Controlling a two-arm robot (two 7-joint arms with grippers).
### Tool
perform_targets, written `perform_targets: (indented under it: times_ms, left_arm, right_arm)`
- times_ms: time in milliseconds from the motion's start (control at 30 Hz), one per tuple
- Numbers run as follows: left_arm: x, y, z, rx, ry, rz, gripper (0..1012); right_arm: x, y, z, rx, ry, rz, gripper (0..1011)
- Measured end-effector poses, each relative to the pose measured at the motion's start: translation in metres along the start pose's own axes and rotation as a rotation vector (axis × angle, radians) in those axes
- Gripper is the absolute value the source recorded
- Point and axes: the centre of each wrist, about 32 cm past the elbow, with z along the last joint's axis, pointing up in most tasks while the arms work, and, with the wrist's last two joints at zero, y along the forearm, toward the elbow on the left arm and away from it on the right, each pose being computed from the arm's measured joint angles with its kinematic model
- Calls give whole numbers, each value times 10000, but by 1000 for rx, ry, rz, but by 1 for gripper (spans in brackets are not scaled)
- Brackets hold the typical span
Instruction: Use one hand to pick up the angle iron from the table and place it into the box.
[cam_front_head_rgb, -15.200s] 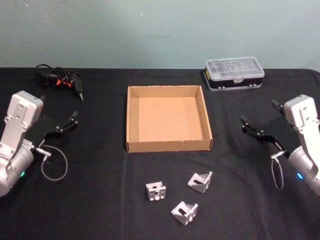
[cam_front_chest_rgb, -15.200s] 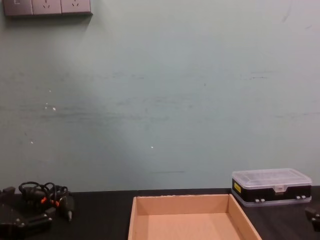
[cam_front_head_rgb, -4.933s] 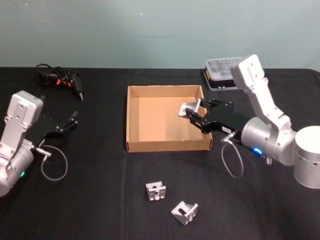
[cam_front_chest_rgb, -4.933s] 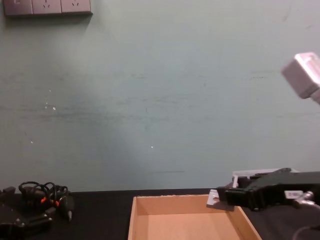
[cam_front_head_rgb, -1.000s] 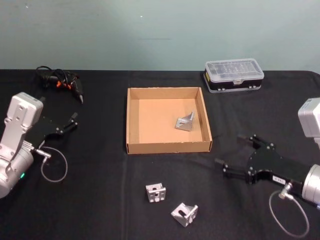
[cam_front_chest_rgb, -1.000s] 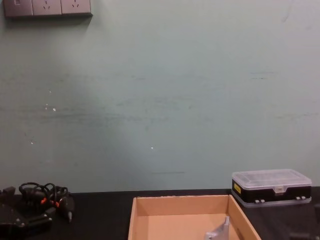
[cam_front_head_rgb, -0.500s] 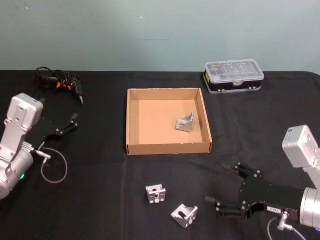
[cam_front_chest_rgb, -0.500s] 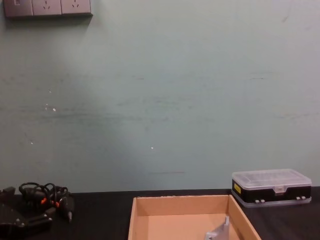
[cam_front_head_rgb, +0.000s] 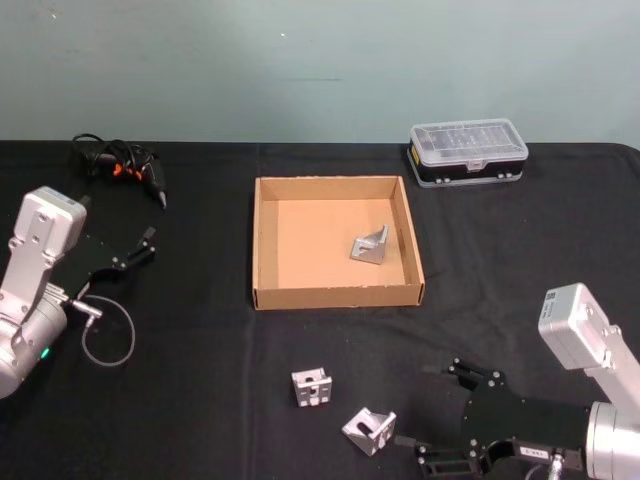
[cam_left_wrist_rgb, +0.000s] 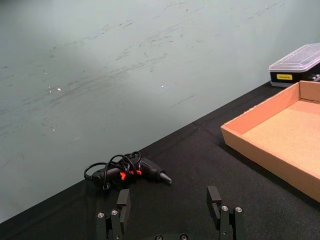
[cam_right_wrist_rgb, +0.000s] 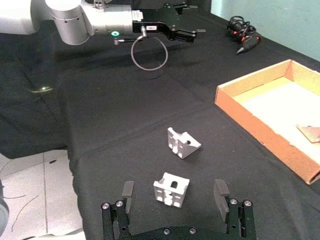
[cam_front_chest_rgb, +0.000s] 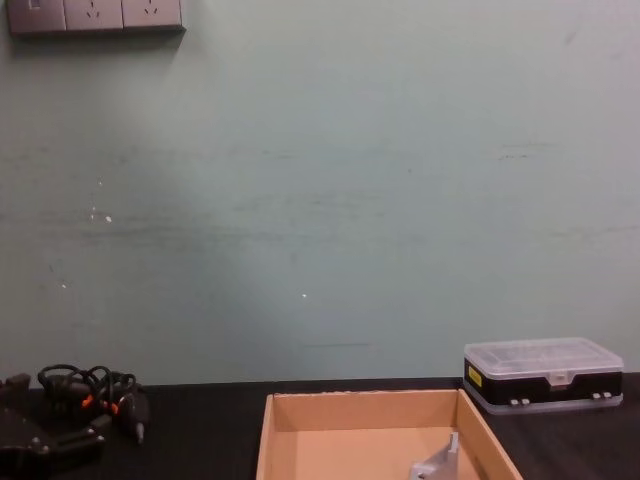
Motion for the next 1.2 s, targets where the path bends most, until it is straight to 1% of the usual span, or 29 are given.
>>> perform_targets:
  times_ms: [333, 533, 767, 1200]
  left_arm:
    - [0, 0, 0, 0, 0, 0, 1000]
    - [0, 0, 0, 0, 0, 0, 1000]
    - [0, 0, 0, 0, 0, 0, 1000]
    - [0, 0, 0, 0, 0, 0, 1000]
  right_arm:
    - [-109, 61, -26, -10, 5, 24, 1003]
    - [-168, 121, -64, -21, 23, 12, 1003]
    - [-207, 199, -101, -34, 44, -8, 1003]
    - [-241, 306, -117, -43, 53, -19, 1003]
